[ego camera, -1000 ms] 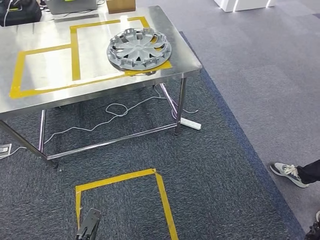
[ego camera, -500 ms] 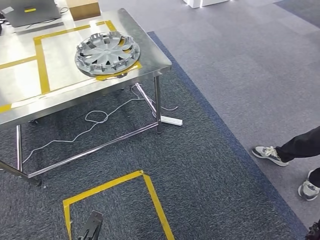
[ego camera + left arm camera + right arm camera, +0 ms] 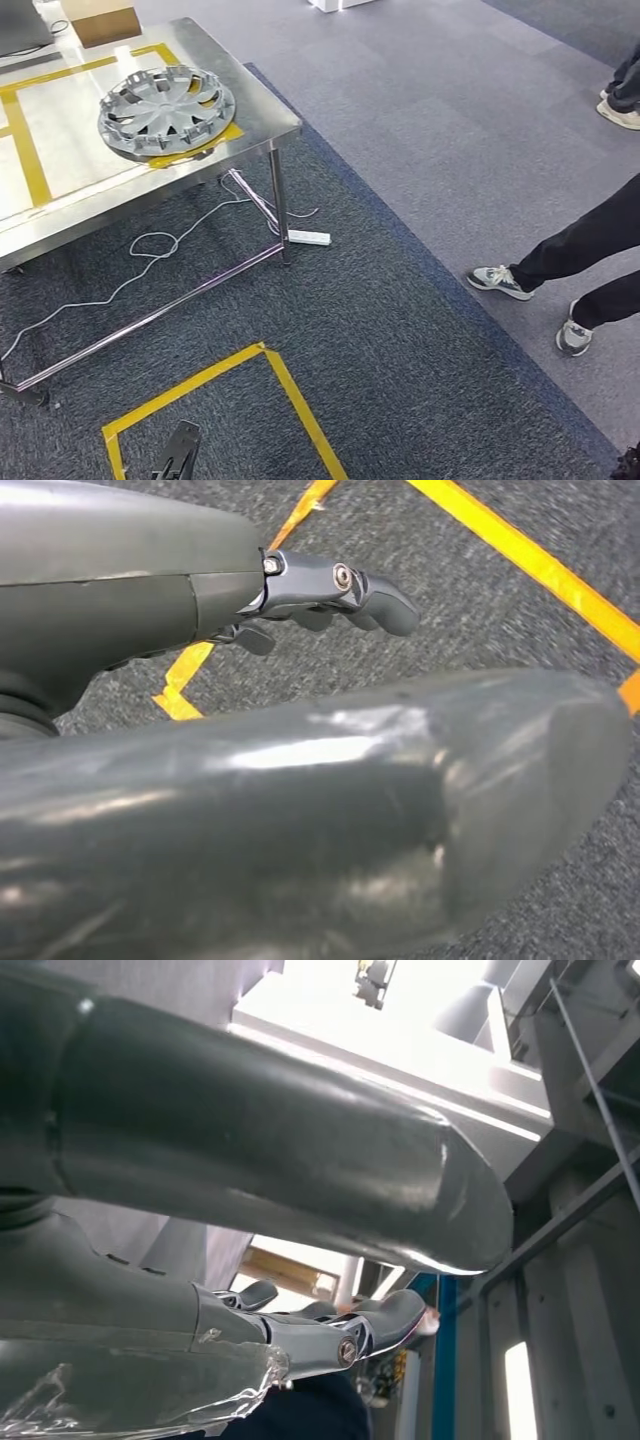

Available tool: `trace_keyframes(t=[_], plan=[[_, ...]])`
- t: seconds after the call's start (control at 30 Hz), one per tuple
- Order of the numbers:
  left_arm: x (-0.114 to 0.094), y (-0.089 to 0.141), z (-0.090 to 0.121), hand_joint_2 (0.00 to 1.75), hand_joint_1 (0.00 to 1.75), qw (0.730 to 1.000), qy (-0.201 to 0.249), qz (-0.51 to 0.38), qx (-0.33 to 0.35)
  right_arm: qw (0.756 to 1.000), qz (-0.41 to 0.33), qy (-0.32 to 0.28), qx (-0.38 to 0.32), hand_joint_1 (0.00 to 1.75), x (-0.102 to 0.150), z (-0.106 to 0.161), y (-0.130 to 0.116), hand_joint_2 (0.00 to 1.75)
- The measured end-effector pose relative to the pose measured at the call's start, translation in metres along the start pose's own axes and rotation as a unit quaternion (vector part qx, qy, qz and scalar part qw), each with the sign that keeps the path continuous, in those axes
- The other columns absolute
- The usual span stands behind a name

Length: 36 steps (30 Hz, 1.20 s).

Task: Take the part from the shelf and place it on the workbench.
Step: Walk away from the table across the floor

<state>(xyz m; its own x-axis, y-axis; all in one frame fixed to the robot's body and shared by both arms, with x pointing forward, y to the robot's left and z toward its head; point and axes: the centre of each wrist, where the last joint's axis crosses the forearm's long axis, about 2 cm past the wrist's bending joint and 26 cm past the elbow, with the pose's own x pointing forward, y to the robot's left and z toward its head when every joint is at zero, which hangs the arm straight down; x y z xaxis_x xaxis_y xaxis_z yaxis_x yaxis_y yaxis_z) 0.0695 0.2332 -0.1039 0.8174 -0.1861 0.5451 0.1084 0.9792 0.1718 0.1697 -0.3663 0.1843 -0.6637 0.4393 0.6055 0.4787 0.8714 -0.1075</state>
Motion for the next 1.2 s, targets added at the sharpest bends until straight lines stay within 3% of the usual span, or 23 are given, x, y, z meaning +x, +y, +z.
trace_keyframes(t=[1.2], plan=[[0.0020, 0.0001, -0.0009, 0.00, 0.00, 1.000, 0.004, -0.010, -0.006, 1.000, 0.005, -0.005, -0.003, 0.00, -0.0005, -0.0028, 0.0020, 0.00]])
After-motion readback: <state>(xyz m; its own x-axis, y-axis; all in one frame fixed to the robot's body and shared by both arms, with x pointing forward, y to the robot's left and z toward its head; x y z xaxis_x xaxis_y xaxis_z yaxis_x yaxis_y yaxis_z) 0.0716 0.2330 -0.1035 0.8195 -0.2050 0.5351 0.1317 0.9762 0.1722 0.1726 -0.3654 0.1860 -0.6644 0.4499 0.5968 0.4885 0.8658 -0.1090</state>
